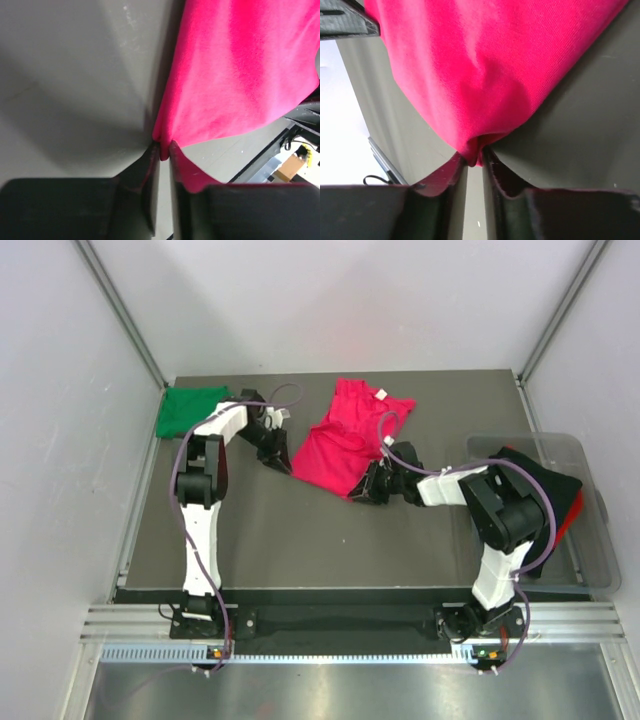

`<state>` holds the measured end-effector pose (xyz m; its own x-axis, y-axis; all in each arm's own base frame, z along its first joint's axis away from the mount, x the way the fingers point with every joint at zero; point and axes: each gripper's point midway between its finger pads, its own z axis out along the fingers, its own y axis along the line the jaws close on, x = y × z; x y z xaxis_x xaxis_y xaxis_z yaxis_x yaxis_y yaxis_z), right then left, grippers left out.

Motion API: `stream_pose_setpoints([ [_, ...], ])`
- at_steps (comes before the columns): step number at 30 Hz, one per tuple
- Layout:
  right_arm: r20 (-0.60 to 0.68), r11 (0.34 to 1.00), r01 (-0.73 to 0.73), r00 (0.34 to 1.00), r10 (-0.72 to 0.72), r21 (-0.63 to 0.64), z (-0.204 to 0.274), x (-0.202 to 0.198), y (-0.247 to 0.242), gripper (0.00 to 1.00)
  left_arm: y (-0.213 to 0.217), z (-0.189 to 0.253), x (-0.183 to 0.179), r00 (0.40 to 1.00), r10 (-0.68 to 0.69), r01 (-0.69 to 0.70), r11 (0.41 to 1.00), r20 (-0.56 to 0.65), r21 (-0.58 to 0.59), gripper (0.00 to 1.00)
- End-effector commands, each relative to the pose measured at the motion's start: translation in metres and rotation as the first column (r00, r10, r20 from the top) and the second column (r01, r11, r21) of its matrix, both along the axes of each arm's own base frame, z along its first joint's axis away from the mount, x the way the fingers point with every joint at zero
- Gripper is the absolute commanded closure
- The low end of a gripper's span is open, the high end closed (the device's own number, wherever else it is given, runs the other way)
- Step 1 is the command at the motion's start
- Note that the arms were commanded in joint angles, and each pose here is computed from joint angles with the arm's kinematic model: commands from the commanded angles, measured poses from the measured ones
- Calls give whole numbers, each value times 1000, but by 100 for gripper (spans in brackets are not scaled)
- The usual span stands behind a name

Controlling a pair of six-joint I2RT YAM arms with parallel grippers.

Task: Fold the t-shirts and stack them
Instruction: Fold the tshirt

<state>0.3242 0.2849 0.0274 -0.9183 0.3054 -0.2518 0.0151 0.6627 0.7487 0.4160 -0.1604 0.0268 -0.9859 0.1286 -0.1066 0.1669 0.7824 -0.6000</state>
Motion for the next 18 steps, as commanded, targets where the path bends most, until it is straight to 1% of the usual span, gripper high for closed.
stream_pose_setpoints([
  [1,76,1000,-2,997,0,28,12,15,3,86,-10,-4,-9,999,-32,31,999,-26,-38,84],
  [2,81,1000,0,997,-2,29,13,15,2,89,-12,-2,-9,999,-34,33,998,-23,-47,94],
  [3,92,1000,8,996,-11,28,17,16,0,100,-14,0,-8,999,-37,37,998,-15,-55,100],
  [5,95,1000,15,995,-17,20,17,13,-6,100,-17,10,-8,999,-39,39,996,7,-77,100],
  [6,114,1000,17,993,-20,23,25,13,-8,100,-18,15,-8,999,-34,35,996,14,-86,100],
  [7,116,1000,20,993,-22,15,24,10,-14,100,-20,26,-9,998,-35,39,995,45,-94,100],
  [8,134,1000,20,991,-22,19,34,8,-16,100,-20,32,-9,998,-34,39,995,59,-96,100],
  [9,146,1000,14,989,-17,20,39,5,-18,100,-20,47,-9,994,-36,45,995,101,-90,100],
  [10,155,1000,11,988,-12,12,40,3,-24,100,-21,51,-12,993,-38,48,995,112,-91,100],
  [11,174,1000,6,985,-9,17,51,1,-25,100,-21,58,-13,991,-39,51,994,131,-93,100],
  [12,175,1000,-5,985,1,23,54,-2,-27,100,-24,74,-14,985,-41,59,993,170,-103,100],
  [17,180,999,12,983,-19,42,81,6,-60,100,-41,106,-30,961,-86,113,990,262,-88,100],
  [18,192,999,22,981,-29,34,85,12,-72,100,-51,115,-37,952,-112,142,986,284,-86,100],
])
